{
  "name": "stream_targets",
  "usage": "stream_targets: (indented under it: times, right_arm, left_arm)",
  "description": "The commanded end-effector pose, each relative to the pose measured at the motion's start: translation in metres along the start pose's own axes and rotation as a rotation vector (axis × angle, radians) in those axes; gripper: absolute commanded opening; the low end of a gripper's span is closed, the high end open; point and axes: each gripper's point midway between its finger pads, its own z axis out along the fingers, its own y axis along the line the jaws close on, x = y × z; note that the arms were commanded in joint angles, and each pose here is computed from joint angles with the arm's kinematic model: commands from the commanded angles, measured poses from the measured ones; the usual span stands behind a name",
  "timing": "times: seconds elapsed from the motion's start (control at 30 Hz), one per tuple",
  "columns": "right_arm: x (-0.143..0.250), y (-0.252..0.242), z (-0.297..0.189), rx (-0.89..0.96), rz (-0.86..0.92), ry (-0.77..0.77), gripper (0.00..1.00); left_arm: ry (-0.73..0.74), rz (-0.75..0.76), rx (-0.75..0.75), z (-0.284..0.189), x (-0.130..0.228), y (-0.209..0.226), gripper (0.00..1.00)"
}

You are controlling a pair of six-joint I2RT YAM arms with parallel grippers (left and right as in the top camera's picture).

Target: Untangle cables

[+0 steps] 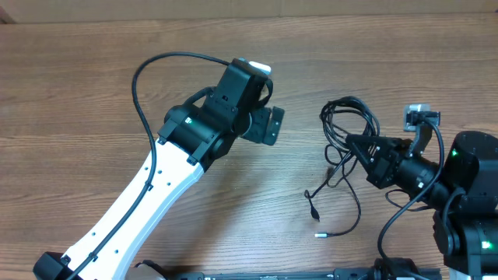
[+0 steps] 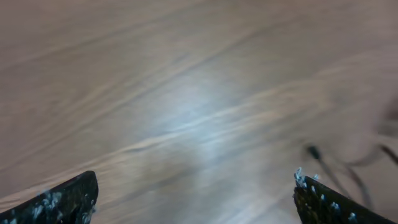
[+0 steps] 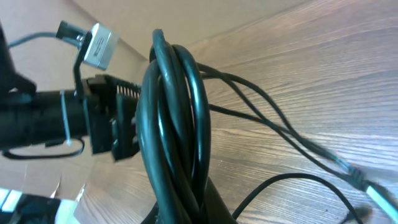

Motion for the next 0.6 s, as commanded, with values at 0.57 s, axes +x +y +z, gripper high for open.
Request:
stream_targets:
  times: [0.57]
  right_arm:
    - [-0.040, -0.014, -0.007, 0.082, 0.406, -0.209, 0.04]
  left_arm:
    - [0.039, -0.357, 0.740, -0.058, -0.036, -0.124, 0.94]
